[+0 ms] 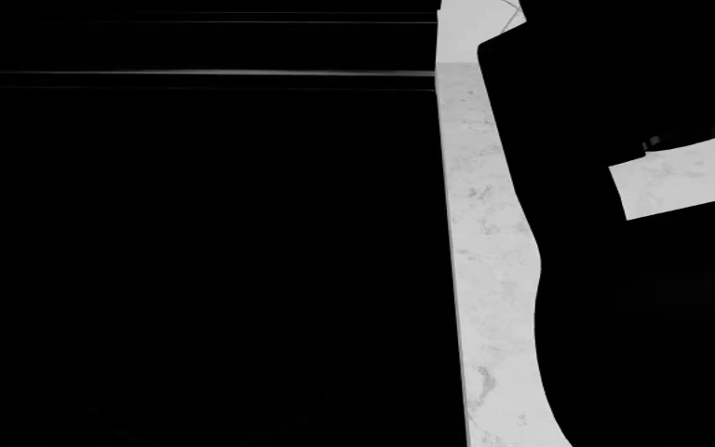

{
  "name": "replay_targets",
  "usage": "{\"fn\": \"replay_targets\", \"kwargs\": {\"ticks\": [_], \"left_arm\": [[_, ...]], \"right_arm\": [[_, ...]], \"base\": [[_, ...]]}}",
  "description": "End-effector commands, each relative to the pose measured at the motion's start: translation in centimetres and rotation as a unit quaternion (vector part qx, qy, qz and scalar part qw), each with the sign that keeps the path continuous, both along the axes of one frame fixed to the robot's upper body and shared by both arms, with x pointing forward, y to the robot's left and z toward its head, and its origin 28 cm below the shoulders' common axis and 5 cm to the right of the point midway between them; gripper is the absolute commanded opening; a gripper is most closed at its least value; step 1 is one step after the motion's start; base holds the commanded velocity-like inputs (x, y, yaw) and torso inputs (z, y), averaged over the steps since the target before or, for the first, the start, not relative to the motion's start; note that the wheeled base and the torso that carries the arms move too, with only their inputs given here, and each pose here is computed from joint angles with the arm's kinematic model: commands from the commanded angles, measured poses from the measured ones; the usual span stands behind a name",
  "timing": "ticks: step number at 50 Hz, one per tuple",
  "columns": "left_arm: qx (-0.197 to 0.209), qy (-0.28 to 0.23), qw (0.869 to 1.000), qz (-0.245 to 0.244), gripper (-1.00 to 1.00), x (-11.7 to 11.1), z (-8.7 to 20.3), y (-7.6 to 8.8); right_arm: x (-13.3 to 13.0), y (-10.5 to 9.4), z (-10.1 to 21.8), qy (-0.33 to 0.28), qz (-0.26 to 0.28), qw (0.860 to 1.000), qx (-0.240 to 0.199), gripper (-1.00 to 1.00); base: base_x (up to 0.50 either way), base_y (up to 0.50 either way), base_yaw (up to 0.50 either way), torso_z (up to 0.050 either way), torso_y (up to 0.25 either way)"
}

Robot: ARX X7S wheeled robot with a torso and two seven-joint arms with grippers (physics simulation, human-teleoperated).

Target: Press the stop button on the microwave

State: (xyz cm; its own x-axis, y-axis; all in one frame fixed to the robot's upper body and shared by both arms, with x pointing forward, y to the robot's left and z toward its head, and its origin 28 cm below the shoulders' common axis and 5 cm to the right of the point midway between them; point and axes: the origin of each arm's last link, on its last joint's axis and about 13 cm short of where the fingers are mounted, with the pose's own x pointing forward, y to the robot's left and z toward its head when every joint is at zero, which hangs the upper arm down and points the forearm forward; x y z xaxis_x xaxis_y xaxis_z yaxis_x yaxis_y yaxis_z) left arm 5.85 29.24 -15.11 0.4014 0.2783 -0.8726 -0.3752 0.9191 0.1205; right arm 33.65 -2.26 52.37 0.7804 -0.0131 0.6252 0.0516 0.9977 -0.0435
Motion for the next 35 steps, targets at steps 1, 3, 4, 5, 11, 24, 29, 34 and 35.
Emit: {"fn": "replay_targets", "kwargs": {"ticks": [1,3,4,5,11,24,29,34,35], "left_arm": [[0.000,0.001,1.000,0.000,1.00,-0.06,-0.01,-0.01],[0.000,0.001,1.000,0.000,1.00,-0.06,-0.01,-0.01],[0.000,0.001,1.000,0.000,1.00,-0.06,-0.01,-0.01],[0.000,0.001,1.000,0.000,1.00,-0.06,-0.01,-0.01],[0.000,0.001,1.000,0.000,1.00,-0.06,-0.01,-0.01],[0.000,0.001,1.000,0.000,1.00,-0.06,-0.01,-0.01],[0.000,0.001,1.000,0.000,1.00,-0.06,-0.01,-0.01],[0.000,0.001,1.000,0.000,1.00,-0.06,-0.01,-0.01],[0.000,0.001,1.000,0.000,1.00,-0.06,-0.01,-0.01]], "right_arm": [[0.01,0.14,-0.29,0.002,0.007,1.000,-0.009,1.00],[0.16,0.06,-0.29,0.004,-0.006,1.000,-0.007,1.00],[0.14,0.02,-0.31,0.003,-0.002,1.000,-0.006,1.00],[0.26,-0.04,-0.35,0.003,-0.009,1.000,-0.005,1.00],[0.17,0.05,-0.44,-0.002,-0.006,1.000,-0.004,1.00],[0.55,-0.29,-0.60,0.001,-0.021,1.000,0.001,1.00],[0.63,-0.21,-0.86,0.002,-0.020,1.000,-0.006,1.00],[0.61,-0.26,-0.91,0.002,-0.016,1.000,-0.005,1.00],[0.67,-0.26,-0.98,0.004,-0.015,1.000,-0.005,1.00]], "base": [[0.50,-0.08,0.00,0.050,0.000],[0.50,-0.08,0.00,0.050,0.000],[0.50,-0.08,0.00,0.050,0.000],[0.29,0.00,0.00,0.050,0.000],[0.00,0.00,0.00,0.050,0.000],[0.20,-0.03,0.00,0.050,0.000],[0.00,0.00,0.00,0.050,0.000],[0.00,0.00,0.00,0.050,0.000],[0.00,0.00,0.00,0.050,0.000]]}}
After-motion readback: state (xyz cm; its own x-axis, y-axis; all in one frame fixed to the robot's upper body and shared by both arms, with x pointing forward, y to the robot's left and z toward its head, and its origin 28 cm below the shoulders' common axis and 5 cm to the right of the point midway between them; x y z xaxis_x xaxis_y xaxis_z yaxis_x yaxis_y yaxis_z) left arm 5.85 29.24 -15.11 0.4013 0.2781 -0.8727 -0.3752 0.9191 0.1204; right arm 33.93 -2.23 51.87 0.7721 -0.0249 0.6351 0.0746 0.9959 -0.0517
